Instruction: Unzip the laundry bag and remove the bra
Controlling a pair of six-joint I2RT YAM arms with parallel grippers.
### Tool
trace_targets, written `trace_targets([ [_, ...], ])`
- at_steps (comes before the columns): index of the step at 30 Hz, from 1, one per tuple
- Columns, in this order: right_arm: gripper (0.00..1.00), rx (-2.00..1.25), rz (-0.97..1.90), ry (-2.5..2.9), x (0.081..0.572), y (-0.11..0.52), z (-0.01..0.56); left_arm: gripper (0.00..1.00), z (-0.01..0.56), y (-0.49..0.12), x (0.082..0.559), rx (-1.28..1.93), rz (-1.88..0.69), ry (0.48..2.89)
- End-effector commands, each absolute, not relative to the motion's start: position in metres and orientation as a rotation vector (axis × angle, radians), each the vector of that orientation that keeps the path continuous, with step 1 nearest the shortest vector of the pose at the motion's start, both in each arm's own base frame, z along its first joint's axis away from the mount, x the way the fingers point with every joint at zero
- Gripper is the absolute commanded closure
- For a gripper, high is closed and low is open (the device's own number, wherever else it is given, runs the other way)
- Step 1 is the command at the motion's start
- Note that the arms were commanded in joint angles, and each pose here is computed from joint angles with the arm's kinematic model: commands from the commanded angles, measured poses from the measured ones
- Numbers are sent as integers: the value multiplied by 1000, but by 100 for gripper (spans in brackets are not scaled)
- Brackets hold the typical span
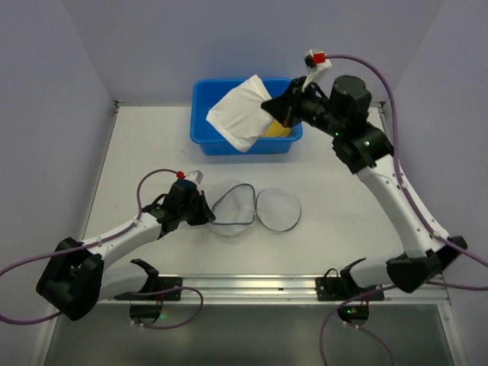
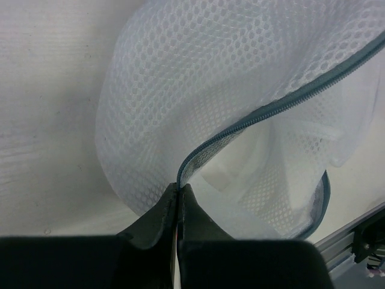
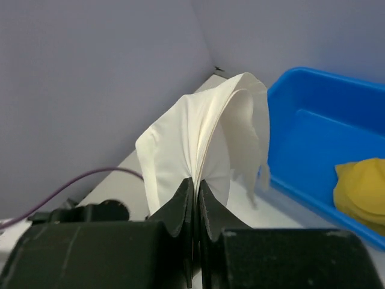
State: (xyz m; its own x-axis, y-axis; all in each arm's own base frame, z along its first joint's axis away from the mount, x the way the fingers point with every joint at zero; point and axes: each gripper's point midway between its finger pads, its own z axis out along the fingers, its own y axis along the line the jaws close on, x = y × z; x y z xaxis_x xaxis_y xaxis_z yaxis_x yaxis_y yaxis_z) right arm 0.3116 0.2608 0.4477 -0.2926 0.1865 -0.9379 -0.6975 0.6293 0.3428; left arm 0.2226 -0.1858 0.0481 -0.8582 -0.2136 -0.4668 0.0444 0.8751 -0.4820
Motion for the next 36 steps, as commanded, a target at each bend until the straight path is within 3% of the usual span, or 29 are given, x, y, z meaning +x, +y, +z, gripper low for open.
trace_targets([
  [1, 100, -316, 842, 1697, 377, 263, 431, 100, 64, -197, 226, -112, -765, 2465],
  [9, 100, -281, 811, 1758, 494, 298, 376, 100, 73, -202, 226, -75, -796, 2453],
  [10, 100, -298, 822, 1809, 512, 310, 343, 100, 75, -202, 227, -72, -798, 2452],
  [11, 100, -307, 837, 1769, 521, 316, 356, 100, 74, -202, 226, -71, -797, 2455],
  [18, 100, -296, 882, 1760, 580, 343, 292, 100, 70, -203, 224, -64, -801, 2468],
  [19, 96, -282, 884, 1761, 586, 341, 286, 100, 69, -203, 224, -67, -799, 2471],
  [21, 80, -255, 880, 1800, 598, 340, 259, 100, 68, -204, 224, -64, -802, 2479],
  [23, 57, -218, 863, 1832, 605, 330, 248, 100, 66, -203, 224, -65, -797, 2484],
  [24, 36, -208, 848, 1836, 606, 325, 249, 100, 66, -203, 224, -64, -798, 2483],
  [26, 22, -200, 783, 1853, 605, 312, 249, 100, 68, -204, 226, -67, -798, 2476],
  [27, 12, -180, 737, 1809, 600, 302, 278, 100, 68, -204, 226, -66, -797, 2473],
  [31, 1, -126, 592, 1794, 575, 266, 319, 100, 69, -205, 229, -66, -797, 2469],
  [36, 1, 12, 497, 1876, 510, 219, 335, 100, 70, -202, 233, -72, -764, 2457],
])
